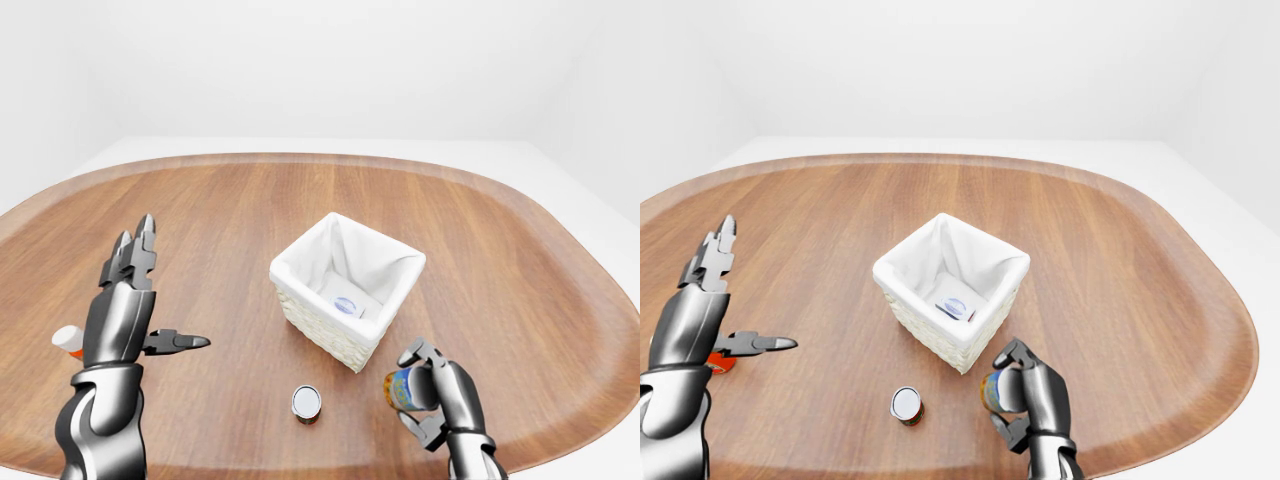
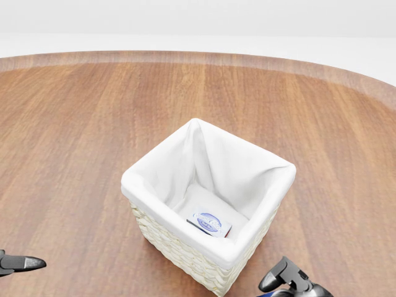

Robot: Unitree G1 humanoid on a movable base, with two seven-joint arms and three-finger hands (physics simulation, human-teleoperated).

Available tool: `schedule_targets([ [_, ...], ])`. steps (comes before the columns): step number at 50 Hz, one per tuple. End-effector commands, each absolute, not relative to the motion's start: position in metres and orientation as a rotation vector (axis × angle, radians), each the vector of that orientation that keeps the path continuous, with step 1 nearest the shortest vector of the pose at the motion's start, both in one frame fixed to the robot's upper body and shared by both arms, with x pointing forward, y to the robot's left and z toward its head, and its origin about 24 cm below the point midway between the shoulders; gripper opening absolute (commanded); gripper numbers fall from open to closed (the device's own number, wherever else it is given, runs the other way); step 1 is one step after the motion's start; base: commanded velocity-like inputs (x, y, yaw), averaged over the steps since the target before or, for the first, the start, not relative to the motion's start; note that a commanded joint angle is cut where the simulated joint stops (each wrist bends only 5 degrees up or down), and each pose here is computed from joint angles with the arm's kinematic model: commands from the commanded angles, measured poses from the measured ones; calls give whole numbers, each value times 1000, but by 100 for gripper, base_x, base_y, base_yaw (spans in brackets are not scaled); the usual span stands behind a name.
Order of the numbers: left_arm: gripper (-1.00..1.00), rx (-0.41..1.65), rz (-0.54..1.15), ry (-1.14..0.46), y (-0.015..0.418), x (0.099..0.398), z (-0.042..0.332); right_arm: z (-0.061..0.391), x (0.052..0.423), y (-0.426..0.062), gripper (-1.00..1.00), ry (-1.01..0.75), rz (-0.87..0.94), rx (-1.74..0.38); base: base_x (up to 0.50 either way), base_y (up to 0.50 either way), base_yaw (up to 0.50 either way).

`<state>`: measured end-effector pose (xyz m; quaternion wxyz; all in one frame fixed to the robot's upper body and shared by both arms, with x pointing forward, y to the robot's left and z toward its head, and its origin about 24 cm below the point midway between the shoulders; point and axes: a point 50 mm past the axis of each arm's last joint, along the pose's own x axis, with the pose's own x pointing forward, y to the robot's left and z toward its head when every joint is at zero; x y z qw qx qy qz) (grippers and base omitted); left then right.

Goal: Pick up the alphabet soup and the cream cheese box, and put them in the basket.

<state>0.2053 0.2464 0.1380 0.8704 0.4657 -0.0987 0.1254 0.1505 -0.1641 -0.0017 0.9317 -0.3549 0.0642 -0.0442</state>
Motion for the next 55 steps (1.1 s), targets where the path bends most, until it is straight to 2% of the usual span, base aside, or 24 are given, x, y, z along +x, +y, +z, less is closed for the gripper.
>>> schedule_targets([
  [1, 100, 955, 264, -218, 247, 204, 140, 8, 148, -189, -100, 159, -193, -654, 0, 0, 0],
  [16, 100, 940, 270, -234, 249, 201, 144, 46, 160, -193, -100, 43, -206, -591, 0, 0, 0],
  [30, 100, 928, 272, -244, 251, 200, 147, 119, 168, -183, -100, -270, -157, -573, 0, 0, 0],
  [43, 100, 926, 270, -252, 252, 198, 150, 185, 165, -157, -100, -600, -86, -654, 0, 0, 0],
  [55, 100, 924, 268, -252, 251, 198, 150, 213, 170, -141, -100, -683, -63, -669, 0, 0, 0],
])
